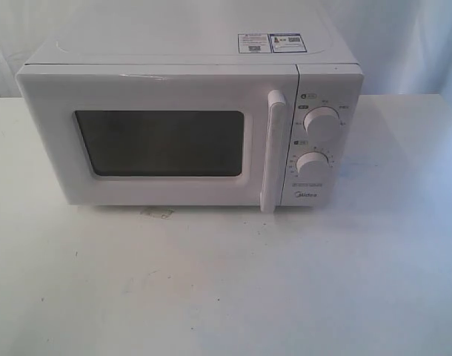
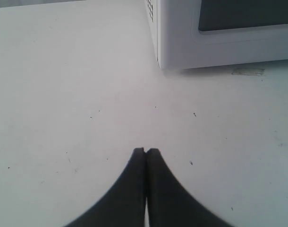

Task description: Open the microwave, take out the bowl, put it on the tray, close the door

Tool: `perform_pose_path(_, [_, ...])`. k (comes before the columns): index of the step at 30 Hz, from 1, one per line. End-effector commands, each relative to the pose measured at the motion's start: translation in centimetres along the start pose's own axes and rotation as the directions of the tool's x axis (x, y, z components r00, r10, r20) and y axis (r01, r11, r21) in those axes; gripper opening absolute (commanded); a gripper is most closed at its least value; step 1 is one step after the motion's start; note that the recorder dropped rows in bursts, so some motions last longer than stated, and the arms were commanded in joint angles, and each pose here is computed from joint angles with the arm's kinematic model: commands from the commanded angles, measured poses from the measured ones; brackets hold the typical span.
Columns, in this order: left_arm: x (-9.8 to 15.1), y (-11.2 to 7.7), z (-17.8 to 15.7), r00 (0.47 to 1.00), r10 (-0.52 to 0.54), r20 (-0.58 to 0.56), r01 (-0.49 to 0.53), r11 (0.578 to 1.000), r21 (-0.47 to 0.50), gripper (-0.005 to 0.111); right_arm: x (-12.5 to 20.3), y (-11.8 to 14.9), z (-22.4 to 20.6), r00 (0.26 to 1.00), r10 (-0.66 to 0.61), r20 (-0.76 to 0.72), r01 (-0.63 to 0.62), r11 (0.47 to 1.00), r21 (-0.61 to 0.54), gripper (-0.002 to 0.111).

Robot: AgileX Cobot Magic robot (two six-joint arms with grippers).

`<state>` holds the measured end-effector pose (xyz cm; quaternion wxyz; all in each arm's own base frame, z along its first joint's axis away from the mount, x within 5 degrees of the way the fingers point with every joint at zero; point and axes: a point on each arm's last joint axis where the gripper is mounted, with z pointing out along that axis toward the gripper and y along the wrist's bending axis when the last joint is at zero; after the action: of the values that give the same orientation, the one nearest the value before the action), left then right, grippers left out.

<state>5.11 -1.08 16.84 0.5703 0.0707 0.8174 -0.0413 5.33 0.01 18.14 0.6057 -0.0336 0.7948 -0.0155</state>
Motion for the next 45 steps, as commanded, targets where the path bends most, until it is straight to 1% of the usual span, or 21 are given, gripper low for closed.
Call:
perform_pose_path(1, [0.1, 0.0, 0.0, 1.000, -0.007, 0.000, 0.007, 1.000, 0.003, 0.000, -0.1, 0.0, 0.0, 1.000, -0.007, 0.014, 0.007, 1.000, -0.002, 0.000])
perform_pose_path(9, [0.1, 0.0, 0.0, 1.000, -0.007, 0.000, 0.007, 1.000, 0.003, 0.000, -0.8, -0.1, 0.0, 0.995, -0.038, 0.087, 0.037, 0.999, 0.012, 0.000])
perform_pose_path(15, [0.1, 0.0, 0.0, 1.000, -0.007, 0.000, 0.007, 1.000, 0.003, 0.000, -2.1, 0.0, -0.3, 0.972, -0.039, 0.232, 0.037, 0.999, 0.012, 0.000])
perform_pose_path(19, [0.1, 0.0, 0.0, 1.000, -0.007, 0.000, 0.007, 1.000, 0.003, 0.000, -3.4, 0.0, -0.7, 0.926, -0.034, 0.375, 0.032, 0.999, 0.010, 0.000])
perform_pose_path(21, [0.1, 0.0, 0.0, 1.000, -0.007, 0.000, 0.007, 1.000, 0.003, 0.000, -4.1, 0.1, -1.0, 0.892, -0.033, 0.452, 0.033, 0.999, 0.009, 0.000])
perform_pose_path(27, [0.1, 0.0, 0.0, 1.000, -0.007, 0.000, 0.007, 1.000, 0.003, 0.000, -5.4, 0.1, -1.8, 0.800, -0.034, 0.599, 0.034, 0.999, 0.011, 0.000])
perform_pose_path(31, [0.1, 0.0, 0.0, 1.000, -0.007, 0.000, 0.007, 1.000, 0.003, 0.000, -6.1, 0.1, -2.3, 0.742, -0.033, 0.670, 0.034, 0.999, 0.011, 0.000])
perform_pose_path(35, [0.1, 0.0, 0.0, 1.000, -0.007, 0.000, 0.007, 1.000, 0.003, 0.000, -6.1, 0.1, -2.4, 0.738, -0.033, 0.674, 0.034, 0.999, 0.011, 0.000])
perform_pose_path(38, [0.1, 0.0, 0.0, 1.000, -0.007, 0.000, 0.007, 1.000, 0.003, 0.000, -7.2, 0.0, -3.0, 0.715, -0.034, 0.698, 0.033, 0.999, 0.014, 0.000])
perform_pose_path(40, [0.1, 0.0, 0.0, 1.000, -0.007, 0.000, 0.007, 1.000, 0.003, 0.000, -7.9, 0.0, -3.0, 0.735, -0.034, 0.678, 0.033, 0.999, 0.015, 0.000])
perform_pose_path(42, [0.1, 0.0, 0.0, 1.000, -0.007, 0.000, 0.007, 1.000, 0.003, 0.000, -8.8, -0.1, -2.4, 0.795, -0.035, 0.606, 0.034, 0.999, 0.013, 0.000])
perform_pose_path(44, [0.1, 0.0, 0.0, 1.000, -0.007, 0.000, 0.007, 1.000, 0.003, 0.000, -9.8, -0.3, -1.3, 0.867, -0.035, 0.498, 0.035, 0.999, 0.010, 0.000])
perform_pose_path(45, [0.1, 0.0, 0.0, 1.000, -0.007, 0.000, 0.007, 1.000, 0.003, 0.000, -10.4, -0.3, -0.9, 0.890, -0.035, 0.454, 0.035, 0.999, 0.009, 0.000])
